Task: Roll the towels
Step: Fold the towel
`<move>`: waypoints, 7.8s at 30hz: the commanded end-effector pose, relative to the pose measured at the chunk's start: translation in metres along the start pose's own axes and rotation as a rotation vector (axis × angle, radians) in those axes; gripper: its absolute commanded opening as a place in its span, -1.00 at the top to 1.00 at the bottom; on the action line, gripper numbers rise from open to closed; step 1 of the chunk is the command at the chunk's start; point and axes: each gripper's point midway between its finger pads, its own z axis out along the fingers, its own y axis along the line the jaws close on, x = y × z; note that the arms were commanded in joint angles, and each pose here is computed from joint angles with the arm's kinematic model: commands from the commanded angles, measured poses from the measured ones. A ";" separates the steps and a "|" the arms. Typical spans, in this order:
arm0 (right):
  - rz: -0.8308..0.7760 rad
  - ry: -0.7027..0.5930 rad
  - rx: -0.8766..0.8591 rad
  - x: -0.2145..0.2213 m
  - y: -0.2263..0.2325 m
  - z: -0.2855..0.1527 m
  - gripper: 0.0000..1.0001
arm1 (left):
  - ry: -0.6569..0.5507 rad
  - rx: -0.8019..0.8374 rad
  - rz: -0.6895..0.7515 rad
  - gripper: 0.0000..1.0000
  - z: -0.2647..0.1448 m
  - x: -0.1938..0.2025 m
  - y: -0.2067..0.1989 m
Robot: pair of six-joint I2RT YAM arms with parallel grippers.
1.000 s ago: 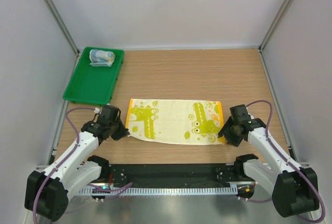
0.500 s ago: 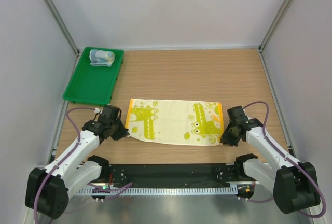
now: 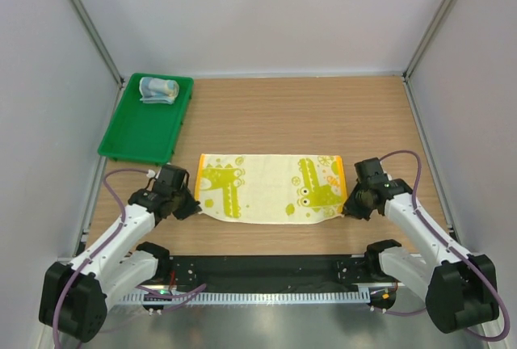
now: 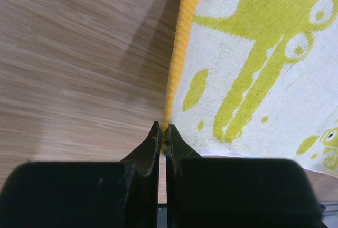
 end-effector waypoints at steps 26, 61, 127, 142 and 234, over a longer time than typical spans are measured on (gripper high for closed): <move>-0.064 -0.100 -0.090 -0.063 0.056 -0.033 0.98 | -0.016 0.025 0.136 1.00 -0.014 -0.004 -0.031; -0.047 -0.077 -0.122 -0.196 0.128 -0.003 0.98 | -0.089 -0.092 0.174 1.00 0.012 -0.127 -0.091; -0.121 0.136 -0.374 -0.129 0.147 0.079 0.85 | -0.133 -0.301 0.222 -0.05 0.073 -0.116 -0.061; -0.118 0.153 -0.334 -0.118 0.133 0.088 0.87 | -0.186 -0.235 0.215 0.99 0.060 -0.122 -0.074; 0.196 0.080 -0.148 -0.131 0.022 0.077 0.97 | -0.085 -0.125 0.256 0.74 0.085 -0.054 -0.082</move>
